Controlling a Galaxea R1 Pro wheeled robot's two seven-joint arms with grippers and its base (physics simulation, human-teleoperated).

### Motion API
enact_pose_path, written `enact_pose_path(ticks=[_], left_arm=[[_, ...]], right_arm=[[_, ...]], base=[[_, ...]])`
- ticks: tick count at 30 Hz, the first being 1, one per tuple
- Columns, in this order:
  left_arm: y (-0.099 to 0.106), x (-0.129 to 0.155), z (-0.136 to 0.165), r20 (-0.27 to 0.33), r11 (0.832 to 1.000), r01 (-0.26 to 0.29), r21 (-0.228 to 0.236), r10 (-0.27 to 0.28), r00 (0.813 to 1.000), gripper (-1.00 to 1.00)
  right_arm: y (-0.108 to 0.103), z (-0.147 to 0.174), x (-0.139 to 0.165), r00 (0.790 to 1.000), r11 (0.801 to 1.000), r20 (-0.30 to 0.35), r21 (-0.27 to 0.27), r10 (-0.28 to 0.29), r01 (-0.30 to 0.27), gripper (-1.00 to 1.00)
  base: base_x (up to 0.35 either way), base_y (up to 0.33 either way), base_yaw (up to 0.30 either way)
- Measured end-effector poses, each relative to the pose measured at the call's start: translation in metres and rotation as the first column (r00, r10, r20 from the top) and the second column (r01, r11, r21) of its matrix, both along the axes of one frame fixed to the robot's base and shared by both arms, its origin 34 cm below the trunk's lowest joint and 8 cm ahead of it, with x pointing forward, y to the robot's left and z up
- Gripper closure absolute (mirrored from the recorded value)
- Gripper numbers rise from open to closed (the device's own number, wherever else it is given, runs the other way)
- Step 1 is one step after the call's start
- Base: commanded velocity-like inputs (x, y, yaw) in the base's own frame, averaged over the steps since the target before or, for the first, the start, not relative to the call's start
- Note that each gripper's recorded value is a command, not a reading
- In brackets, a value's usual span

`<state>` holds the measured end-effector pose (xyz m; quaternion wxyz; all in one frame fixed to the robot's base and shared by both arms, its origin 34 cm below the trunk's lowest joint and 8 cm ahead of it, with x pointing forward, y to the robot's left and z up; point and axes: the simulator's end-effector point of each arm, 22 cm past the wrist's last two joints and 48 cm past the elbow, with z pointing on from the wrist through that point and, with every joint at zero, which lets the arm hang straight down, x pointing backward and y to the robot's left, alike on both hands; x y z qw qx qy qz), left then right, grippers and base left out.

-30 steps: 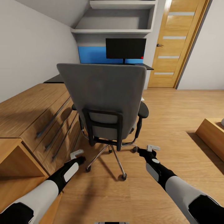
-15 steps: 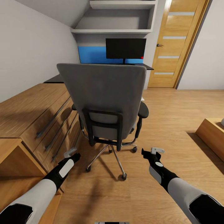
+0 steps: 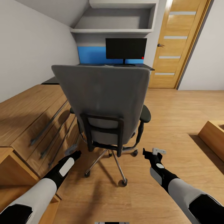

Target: In the bedroom, organize the workspace by keeping the computer under the desk, ensuring the monitor is on the desk, placing the keyboard on the desk next to the monitor, placing the mouse on the desk next to the keyboard, moving the folder from the swivel chair onto the desk next to the mouse, stacking the notebook on top of the folder with the pen on top of the notebook, and positioning the swivel chair next to the desk.

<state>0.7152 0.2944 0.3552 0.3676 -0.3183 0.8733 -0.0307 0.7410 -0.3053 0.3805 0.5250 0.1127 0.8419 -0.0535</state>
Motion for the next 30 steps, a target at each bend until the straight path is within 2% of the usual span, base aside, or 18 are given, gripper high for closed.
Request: enact_pose_path(ticks=[14,20,25,30], left_arm=[[0.002,0.001,0.006,0.008,1.0,-0.001,0.006,0.001,1.0,-1.0],[0.003,0.001,0.007,0.01,1.0,-0.002,0.006,0.002,1.0,-1.0],[0.018,0.001,0.008,0.01,1.0,-0.013,0.023,0.013,1.0,-1.0],[0.021,0.001,0.01,0.011,0.999,-0.014,0.031,0.013,1.0,-1.0]], right_arm=[[0.001,0.001,-0.004,1.0,1.0,0.002,0.0,0.001,-0.001,-1.0],[0.0,0.002,-0.004,1.0,1.0,0.002,-0.001,0.001,-0.001,-1.0],[0.0,0.002,-0.004,1.0,1.0,0.001,-0.001,0.001,-0.001,-1.0],[0.0,0.003,-0.004,1.0,1.0,0.004,-0.001,0.002,-0.002,-1.0]], base=[[0.044,0.0,-0.135],[0.285,0.0,-0.017],[0.322,-0.001,-0.002],[0.256,-0.136,-0.087]])
